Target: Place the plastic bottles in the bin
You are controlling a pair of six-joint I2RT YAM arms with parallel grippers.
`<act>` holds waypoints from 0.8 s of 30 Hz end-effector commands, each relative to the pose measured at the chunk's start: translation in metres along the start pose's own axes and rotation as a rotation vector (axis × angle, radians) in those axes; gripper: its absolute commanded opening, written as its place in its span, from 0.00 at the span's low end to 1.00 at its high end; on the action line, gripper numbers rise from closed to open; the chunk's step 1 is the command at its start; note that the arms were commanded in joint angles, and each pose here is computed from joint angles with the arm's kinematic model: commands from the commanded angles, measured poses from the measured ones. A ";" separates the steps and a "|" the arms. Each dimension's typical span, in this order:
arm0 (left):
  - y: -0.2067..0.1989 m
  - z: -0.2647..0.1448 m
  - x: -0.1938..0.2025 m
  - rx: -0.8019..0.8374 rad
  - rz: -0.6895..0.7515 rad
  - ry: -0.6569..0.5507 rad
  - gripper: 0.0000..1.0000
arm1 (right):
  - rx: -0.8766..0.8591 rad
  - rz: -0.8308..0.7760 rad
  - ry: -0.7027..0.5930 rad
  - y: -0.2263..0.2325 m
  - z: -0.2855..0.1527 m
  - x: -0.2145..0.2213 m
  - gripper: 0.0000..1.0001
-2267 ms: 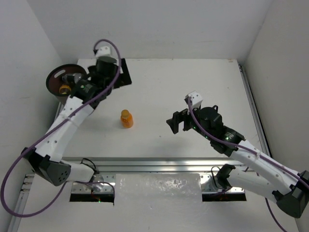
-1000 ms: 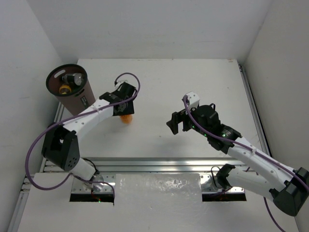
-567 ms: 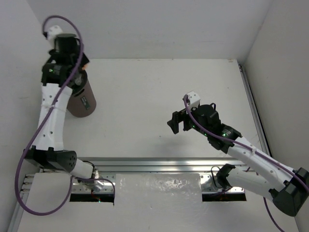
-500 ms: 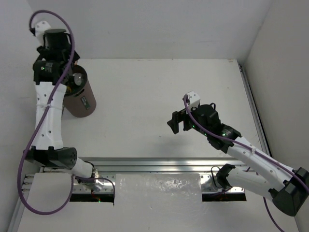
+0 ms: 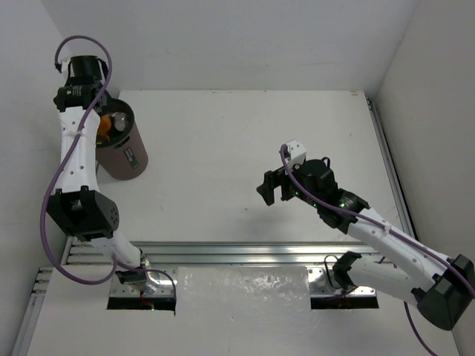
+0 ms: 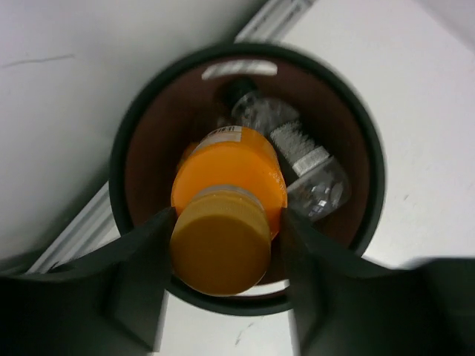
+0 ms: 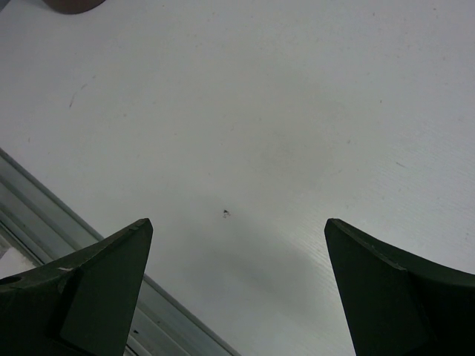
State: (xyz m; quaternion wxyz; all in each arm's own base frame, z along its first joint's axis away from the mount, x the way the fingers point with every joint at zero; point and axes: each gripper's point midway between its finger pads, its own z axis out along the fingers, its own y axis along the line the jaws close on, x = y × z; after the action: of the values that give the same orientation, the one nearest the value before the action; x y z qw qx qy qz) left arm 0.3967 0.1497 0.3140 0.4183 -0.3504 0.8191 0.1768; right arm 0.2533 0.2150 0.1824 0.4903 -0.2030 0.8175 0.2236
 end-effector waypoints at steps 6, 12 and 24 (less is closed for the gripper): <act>-0.001 -0.017 -0.005 0.061 -0.019 -0.043 1.00 | -0.020 -0.010 -0.013 0.002 0.003 -0.003 0.99; 0.001 -0.036 -0.017 0.090 -0.046 -0.080 1.00 | -0.019 -0.014 -0.015 0.001 0.002 -0.003 0.99; -0.011 -0.189 0.010 0.644 -0.071 -0.311 1.00 | 0.189 0.041 0.001 -0.028 -0.037 -0.026 0.99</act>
State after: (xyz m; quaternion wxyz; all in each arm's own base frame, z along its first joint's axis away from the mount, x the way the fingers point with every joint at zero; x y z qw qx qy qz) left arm 0.3073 0.0694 0.4012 0.5803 -0.2753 0.7655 0.0386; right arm 0.2469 0.1996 0.1788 0.4696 -0.1904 0.8398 0.1947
